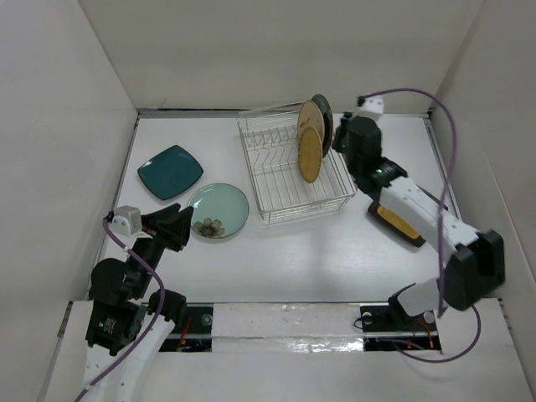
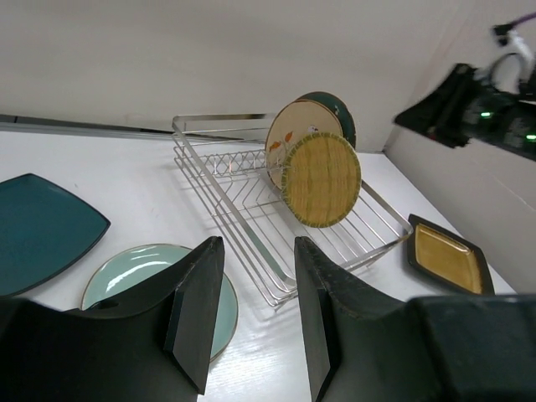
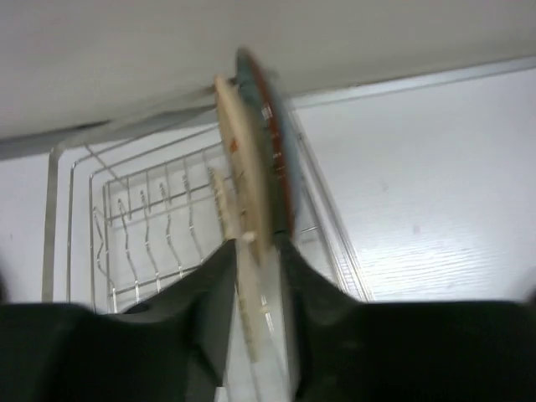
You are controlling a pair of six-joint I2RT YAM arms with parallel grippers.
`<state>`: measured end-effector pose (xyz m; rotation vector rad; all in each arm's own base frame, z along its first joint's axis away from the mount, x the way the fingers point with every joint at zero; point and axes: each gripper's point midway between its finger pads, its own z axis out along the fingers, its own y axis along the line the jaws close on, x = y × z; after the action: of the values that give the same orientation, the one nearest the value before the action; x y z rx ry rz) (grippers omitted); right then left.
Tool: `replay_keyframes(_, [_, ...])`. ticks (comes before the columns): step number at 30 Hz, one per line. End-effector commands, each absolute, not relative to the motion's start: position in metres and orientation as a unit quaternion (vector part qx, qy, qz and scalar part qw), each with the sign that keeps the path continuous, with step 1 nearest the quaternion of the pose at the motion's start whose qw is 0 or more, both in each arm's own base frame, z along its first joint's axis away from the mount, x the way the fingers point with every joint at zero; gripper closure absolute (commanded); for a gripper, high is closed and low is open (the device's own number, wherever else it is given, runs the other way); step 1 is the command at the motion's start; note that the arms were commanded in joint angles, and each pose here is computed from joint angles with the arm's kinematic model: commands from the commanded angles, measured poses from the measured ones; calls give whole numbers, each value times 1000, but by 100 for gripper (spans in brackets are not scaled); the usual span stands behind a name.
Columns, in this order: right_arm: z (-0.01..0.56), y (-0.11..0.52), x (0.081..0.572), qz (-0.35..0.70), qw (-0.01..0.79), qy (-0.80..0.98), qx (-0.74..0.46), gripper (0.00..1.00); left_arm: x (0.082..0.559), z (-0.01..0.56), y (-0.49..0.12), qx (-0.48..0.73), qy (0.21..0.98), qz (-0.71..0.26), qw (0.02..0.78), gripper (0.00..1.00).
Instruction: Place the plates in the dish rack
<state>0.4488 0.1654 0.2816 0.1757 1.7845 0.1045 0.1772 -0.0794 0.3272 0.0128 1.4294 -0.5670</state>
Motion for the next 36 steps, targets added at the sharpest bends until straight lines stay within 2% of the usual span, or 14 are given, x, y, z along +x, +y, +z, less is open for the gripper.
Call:
replay_keyframes(1, [297,119,431,88,642,743,165,76,171,343,-82,18,616,-270,739,64])
replay_keyframes(2, [282,100,420,98,634,746,178,81,168,344,-81,18,613,-271,742,64])
replay_keyframes(3, [276,95,414,102,631,749,177,96,168,344,-81,17,612,-271,743,63])
replay_keyframes(6, [261,98,401,104,620,764,148,100,166,346,-81,18,608,-274,745,63])
replay_keyframes(8, [257,109,399,108,610,776,116,86,165,347,-80,18,606,-274,746,63])
replay_keyframes(9, [253,124,397,115,606,782,93,61,164,347,-80,17,605,-274,747,63])
replay_keyframes(12, [242,139,398,105,582,805,53,35,164,347,-79,16,605,-273,748,63])
replay_keyframes(22, [200,182,412,95,532,841,-10,34,165,347,-79,14,605,-273,747,63])
replay_keyframes(23, [197,186,419,84,528,845,-11,35,165,347,-79,13,606,-273,747,63])
replay_keyframes(25, [191,185,422,57,521,851,-15,50,165,346,-78,13,607,-272,747,63])
replay_keyframes(26, [199,178,430,35,531,847,-2,60,166,346,-78,12,607,-272,747,63])
replay_keyframes(27, [195,186,428,24,527,849,-15,77,166,346,-78,12,607,-272,747,63])
replay_keyframes(30, [213,187,432,-6,549,835,-13,100,167,345,-79,13,609,-270,745,63])
replay_keyframes(36, [264,183,440,-32,598,801,-7,100,169,344,-79,10,613,-269,743,63])
